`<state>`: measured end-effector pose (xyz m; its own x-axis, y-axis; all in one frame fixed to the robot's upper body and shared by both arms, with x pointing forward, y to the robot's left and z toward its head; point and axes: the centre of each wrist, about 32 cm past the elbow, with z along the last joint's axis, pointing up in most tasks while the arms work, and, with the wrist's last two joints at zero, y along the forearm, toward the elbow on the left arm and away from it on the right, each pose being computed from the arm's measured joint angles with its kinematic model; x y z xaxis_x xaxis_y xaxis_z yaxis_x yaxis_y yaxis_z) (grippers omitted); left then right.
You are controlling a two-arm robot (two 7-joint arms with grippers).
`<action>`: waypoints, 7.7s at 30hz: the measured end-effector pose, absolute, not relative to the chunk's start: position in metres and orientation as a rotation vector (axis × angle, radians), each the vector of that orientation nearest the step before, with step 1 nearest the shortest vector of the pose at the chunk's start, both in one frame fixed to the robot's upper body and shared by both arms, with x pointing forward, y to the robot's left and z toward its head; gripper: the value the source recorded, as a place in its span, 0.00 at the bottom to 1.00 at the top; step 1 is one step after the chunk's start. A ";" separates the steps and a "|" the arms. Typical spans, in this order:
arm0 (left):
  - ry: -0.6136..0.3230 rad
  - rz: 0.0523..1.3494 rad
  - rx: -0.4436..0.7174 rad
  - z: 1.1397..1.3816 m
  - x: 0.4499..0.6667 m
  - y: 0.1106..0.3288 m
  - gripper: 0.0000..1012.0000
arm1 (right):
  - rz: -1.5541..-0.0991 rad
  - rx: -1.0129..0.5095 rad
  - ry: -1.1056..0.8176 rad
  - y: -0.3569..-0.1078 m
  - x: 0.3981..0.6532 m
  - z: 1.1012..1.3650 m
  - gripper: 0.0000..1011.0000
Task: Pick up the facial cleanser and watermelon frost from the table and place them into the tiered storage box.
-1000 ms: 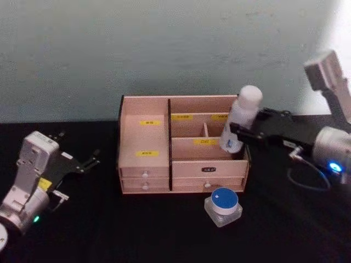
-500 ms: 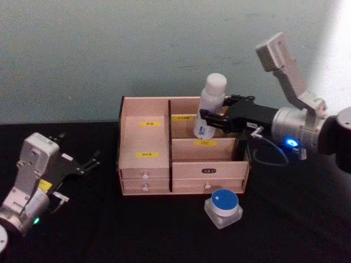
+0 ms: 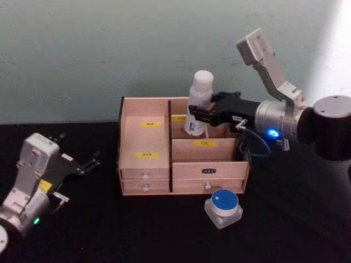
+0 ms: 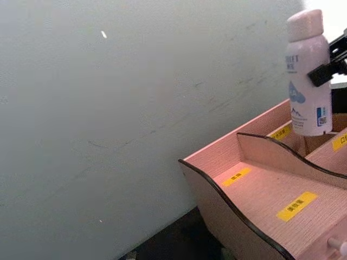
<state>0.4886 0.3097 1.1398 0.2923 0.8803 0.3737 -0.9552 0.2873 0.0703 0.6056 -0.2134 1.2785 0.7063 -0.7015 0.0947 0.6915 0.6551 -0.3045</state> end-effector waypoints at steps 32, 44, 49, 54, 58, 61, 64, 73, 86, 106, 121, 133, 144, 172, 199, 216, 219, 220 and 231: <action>-0.285 1.248 0.304 1.140 0.489 0.310 0.99 | -0.789 -0.371 0.044 -0.202 0.621 1.265 0.59; -0.285 1.248 0.304 1.140 0.489 0.310 0.99 | -0.784 -0.393 0.063 -0.199 0.623 1.254 0.59; -0.285 1.248 0.304 1.140 0.489 0.310 0.99 | -0.786 -0.403 0.072 -0.198 0.624 1.248 0.59; -0.285 1.248 0.304 1.140 0.489 0.310 0.99 | -0.788 -0.410 0.078 -0.198 0.625 1.244 0.59; -0.285 1.248 0.304 1.140 0.489 0.310 0.99 | -0.789 -0.413 0.081 -0.197 0.626 1.242 0.59; -0.285 1.248 0.304 1.140 0.489 0.310 0.99 | -0.790 -0.416 0.085 -0.196 0.626 1.240 0.59; -0.285 1.248 0.304 1.140 0.489 0.310 0.99 | -0.789 -0.419 0.088 -0.196 0.626 1.239 0.59; -0.285 1.248 0.304 1.140 0.489 0.310 0.99 | -0.790 -0.430 0.082 -0.196 0.625 1.236 0.59; -0.285 1.248 0.304 1.140 0.489 0.310 0.99 | -0.789 -0.427 0.085 -0.196 0.625 1.236 0.68; -0.285 1.248 0.304 1.140 0.489 0.310 0.99 | -0.789 -0.426 0.087 -0.196 0.625 1.237 0.99; -0.285 1.248 0.304 1.140 0.489 0.310 0.99 | -0.778 -0.406 0.066 -0.217 0.594 1.248 0.99; -0.285 1.248 0.304 1.140 0.489 0.310 0.99 | -0.727 -0.432 0.050 -0.258 0.537 1.246 0.99; -0.285 1.248 0.304 1.140 0.489 0.310 0.99 | -0.676 -0.472 0.080 -0.278 0.500 1.233 0.99; -0.285 1.248 0.304 1.140 0.489 0.310 0.99 | -0.655 -0.563 0.204 -0.266 0.506 1.205 0.99; -0.285 1.248 0.304 1.140 0.489 0.310 0.99 | -0.665 -0.580 0.214 -0.254 0.528 1.199 0.99; -0.285 1.248 0.304 1.140 0.489 0.310 0.99 | -0.662 -0.584 0.208 -0.252 0.530 1.198 0.99; -0.285 1.248 0.304 1.140 0.489 0.310 0.99 | -0.662 -0.584 0.208 -0.252 0.530 1.198 0.95; -0.285 1.248 0.304 1.140 0.489 0.310 0.99 | -0.662 -0.583 0.208 -0.252 0.530 1.198 0.94; -0.285 1.248 0.304 1.140 0.489 0.310 0.99 | -0.662 -0.582 0.209 -0.252 0.530 1.198 0.71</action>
